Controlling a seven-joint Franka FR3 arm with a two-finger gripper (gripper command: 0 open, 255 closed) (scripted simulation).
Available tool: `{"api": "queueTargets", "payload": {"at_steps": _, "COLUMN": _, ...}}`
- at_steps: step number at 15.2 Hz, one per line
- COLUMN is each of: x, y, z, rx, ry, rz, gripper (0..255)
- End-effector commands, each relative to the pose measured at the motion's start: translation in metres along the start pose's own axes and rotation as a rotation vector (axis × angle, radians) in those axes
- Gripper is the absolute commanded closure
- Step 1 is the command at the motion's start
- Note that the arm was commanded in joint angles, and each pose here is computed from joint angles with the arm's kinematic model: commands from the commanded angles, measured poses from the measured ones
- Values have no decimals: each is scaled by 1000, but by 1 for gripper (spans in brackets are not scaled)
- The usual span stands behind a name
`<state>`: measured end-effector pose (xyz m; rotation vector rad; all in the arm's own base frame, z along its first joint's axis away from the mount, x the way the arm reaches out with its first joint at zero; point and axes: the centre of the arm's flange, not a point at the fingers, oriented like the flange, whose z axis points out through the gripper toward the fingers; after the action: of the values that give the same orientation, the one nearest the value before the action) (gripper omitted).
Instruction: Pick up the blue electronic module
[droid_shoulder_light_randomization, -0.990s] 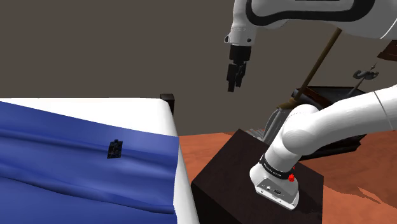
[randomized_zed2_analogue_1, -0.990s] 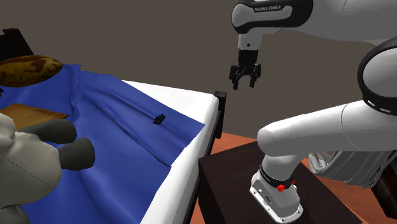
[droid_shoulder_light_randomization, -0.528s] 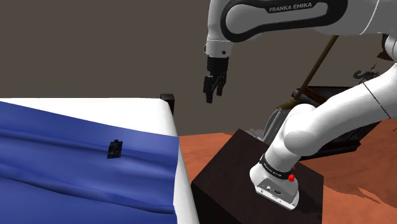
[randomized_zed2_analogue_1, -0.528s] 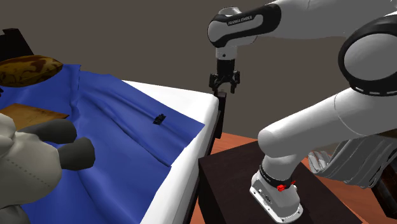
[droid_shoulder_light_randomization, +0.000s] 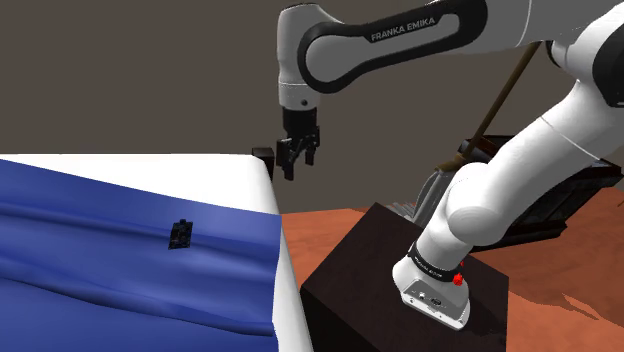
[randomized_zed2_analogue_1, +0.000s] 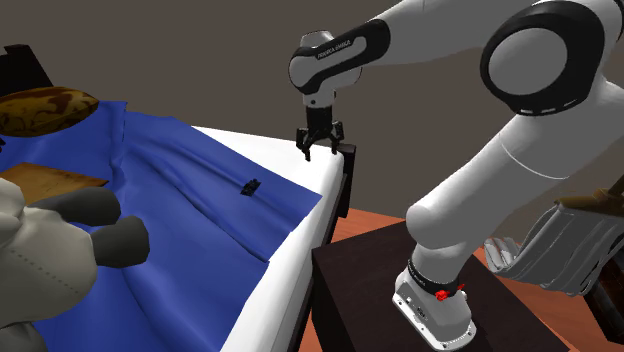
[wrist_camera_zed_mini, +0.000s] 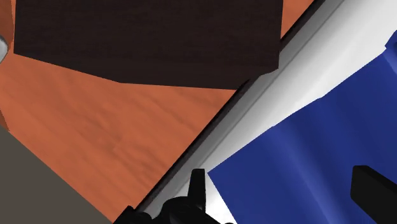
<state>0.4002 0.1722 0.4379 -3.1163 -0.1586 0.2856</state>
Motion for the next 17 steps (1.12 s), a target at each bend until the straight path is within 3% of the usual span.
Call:
{"api": "queueTargets", "payload": {"at_steps": 1, "x": 19, "y": -19, "z": 10, "rx": -11, "ry": 3, "rz": 2, "gripper": 0}}
{"api": "queueTargets", "payload": {"at_steps": 17, "x": 154, "y": -172, "z": 94, "rx": -109, "ry": 22, "rz": 10, "gripper": 0}}
